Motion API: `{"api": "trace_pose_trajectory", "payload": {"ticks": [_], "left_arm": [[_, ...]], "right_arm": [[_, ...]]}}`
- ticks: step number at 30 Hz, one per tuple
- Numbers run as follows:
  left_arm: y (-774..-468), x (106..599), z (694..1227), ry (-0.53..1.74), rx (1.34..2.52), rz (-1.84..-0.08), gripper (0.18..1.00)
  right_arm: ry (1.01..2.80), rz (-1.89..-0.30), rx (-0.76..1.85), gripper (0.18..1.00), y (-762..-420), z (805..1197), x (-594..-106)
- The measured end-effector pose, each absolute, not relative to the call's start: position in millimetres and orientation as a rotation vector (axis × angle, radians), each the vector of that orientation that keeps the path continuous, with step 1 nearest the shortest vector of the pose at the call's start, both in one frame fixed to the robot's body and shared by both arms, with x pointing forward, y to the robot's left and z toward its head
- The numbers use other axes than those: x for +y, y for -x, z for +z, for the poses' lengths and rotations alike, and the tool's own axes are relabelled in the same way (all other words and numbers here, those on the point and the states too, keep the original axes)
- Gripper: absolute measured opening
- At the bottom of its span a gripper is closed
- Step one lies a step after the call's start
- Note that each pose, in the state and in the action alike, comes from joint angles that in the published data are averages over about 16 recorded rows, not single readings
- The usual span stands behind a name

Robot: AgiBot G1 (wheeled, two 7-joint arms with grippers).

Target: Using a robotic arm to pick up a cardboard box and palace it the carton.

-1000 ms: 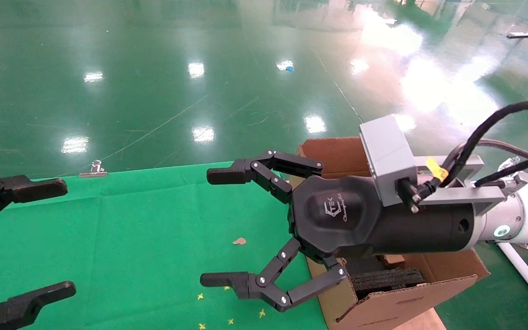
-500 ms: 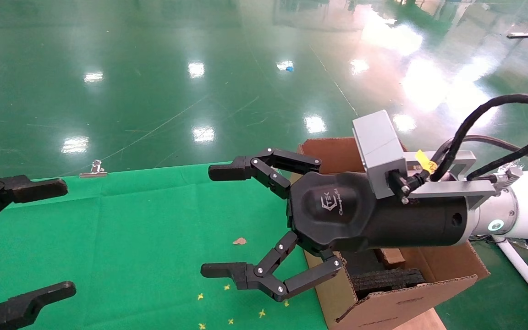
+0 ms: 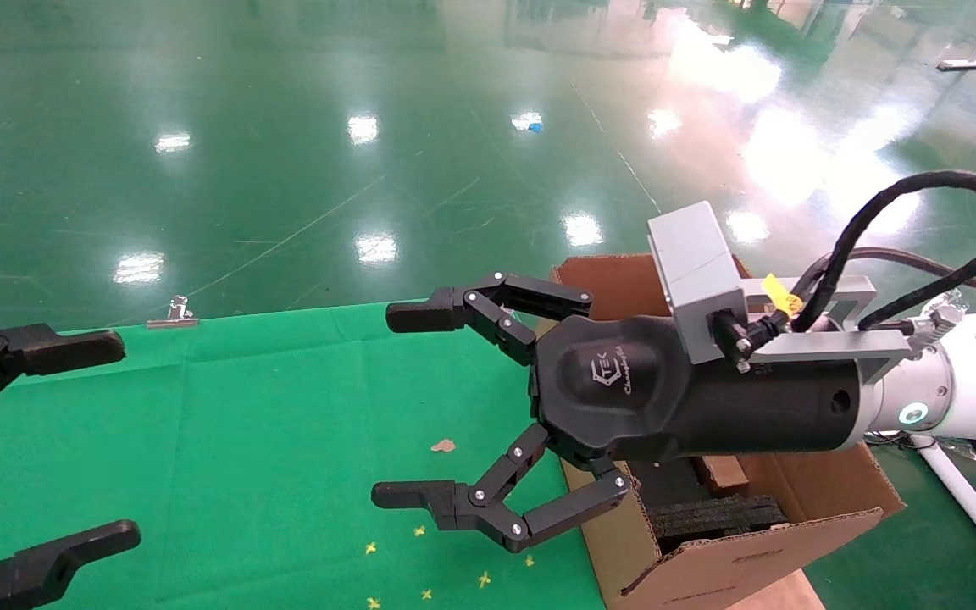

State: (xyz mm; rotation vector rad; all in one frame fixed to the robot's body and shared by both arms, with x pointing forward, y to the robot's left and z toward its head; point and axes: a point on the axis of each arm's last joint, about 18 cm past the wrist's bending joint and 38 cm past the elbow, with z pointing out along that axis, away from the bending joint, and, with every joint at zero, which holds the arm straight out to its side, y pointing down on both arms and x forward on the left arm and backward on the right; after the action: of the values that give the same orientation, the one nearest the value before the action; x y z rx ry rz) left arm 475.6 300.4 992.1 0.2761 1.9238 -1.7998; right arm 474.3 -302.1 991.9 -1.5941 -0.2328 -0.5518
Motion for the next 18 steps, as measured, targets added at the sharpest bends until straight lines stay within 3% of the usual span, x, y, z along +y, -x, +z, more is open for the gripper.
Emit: {"api": "trace_pose_trajectory", "payload": {"ticks": [18], "left_arm": [[-475.6,300.4,992.1,-0.276,1.924,-1.800,1.001]], "right_arm": [[1.595,-0.552,-0.230,1.000,-475.2,992.0,-302.1]]}}
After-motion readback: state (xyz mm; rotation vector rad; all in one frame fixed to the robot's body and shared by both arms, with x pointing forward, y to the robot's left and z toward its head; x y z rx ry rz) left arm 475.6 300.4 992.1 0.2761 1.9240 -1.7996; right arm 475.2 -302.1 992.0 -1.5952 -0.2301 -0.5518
